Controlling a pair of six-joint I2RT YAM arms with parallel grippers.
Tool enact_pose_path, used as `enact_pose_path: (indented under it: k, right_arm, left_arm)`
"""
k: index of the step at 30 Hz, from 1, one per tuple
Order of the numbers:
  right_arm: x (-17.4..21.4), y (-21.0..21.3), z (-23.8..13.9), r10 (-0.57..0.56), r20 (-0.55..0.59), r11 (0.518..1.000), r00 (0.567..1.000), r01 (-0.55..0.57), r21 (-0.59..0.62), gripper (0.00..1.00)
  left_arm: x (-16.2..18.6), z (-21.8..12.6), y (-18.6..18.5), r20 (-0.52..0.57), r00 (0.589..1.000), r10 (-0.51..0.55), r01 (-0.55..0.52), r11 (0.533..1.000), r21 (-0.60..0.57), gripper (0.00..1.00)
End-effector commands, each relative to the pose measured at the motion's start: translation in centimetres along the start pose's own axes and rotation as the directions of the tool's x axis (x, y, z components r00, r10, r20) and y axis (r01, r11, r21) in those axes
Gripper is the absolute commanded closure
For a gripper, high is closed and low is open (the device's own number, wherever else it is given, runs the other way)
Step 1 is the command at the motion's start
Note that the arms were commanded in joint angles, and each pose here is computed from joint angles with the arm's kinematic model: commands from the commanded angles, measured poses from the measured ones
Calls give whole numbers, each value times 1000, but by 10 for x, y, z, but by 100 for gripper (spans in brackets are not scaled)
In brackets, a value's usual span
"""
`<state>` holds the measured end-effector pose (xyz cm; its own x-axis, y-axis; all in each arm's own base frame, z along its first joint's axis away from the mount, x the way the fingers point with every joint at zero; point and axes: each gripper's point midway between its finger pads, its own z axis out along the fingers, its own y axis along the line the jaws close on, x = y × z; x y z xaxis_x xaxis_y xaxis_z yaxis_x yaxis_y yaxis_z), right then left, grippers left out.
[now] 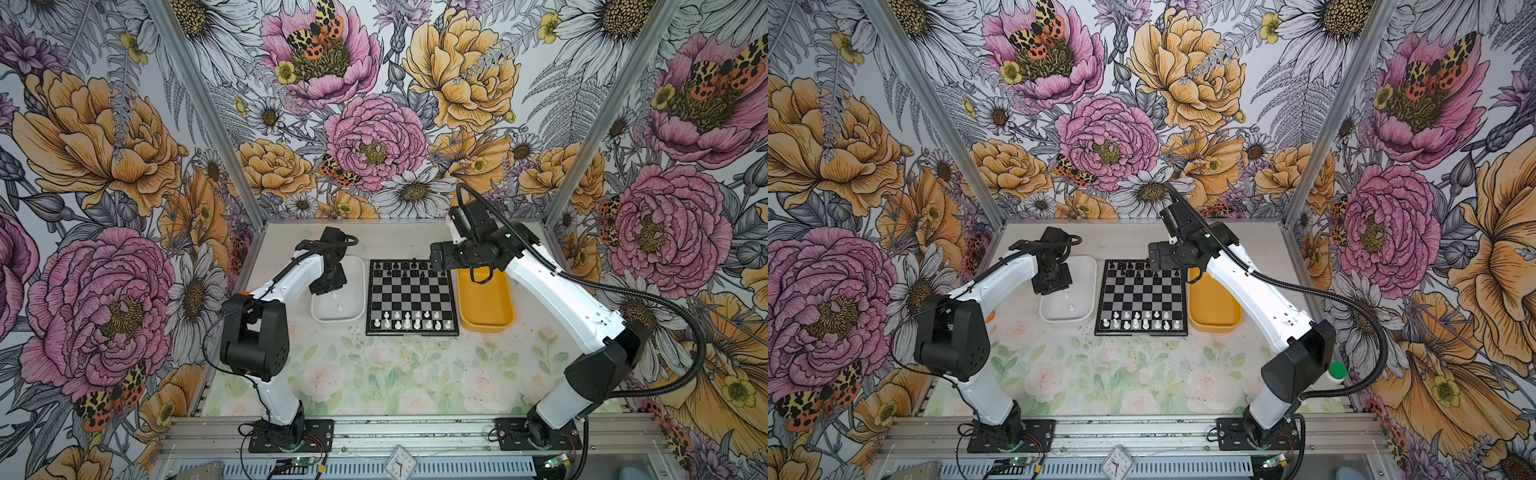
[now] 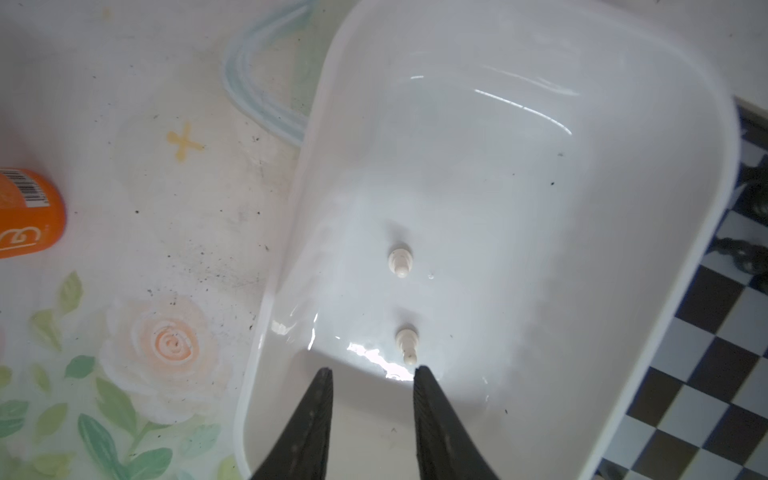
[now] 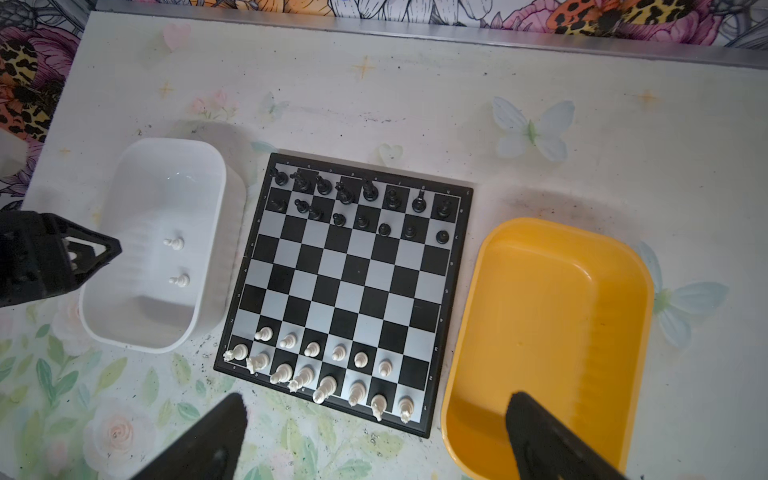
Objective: Set up the chess pieces on the board
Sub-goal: 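Lower the open left gripper around a white pawn in the white tray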
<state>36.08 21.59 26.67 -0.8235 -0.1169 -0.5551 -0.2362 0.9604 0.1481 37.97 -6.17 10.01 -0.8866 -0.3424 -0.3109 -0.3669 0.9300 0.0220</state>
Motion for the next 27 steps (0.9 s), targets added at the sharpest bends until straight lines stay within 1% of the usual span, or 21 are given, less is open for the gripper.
enact_pose_path:
  k: [1, 2, 3, 6, 12, 21, 27]
  right_arm:
    - [-12, 30, 1, -20, 17, 993, 1000, 22, -117, 0]
    - [-12, 37, 3, -28, 12, 990, 1000, 29, -142, 0]
    - [-12, 42, 6, -40, 7, 987, 999, 41, -157, 0]
    - [-15, 52, 9, -66, 6, 981, 998, 66, -181, 0]
    - [-18, 52, 14, -65, 5, 983, 998, 65, -174, 0]
    - [-21, 49, 15, -60, 10, 985, 998, 61, -160, 0]
    - [-21, 44, 13, -58, 11, 987, 998, 59, -147, 0]
  left_arm:
    - [-8, 6, -17, 3, 1000, 13, -13, 997, 79, 65]
    - [-10, 7, -18, 3, 1000, 13, -13, 997, 82, 65]
    - [-8, 15, -19, -14, 1000, 19, -18, 997, 71, 65]
    - [-8, 24, -21, -28, 999, 27, -25, 998, 62, 66]
    - [-7, 37, -15, -51, 998, 30, -28, 999, 38, 68]
    - [-6, 53, -17, -74, 997, 35, -32, 999, 37, 71]
    - [-10, 59, -18, -70, 997, 31, -29, 999, 40, 72]
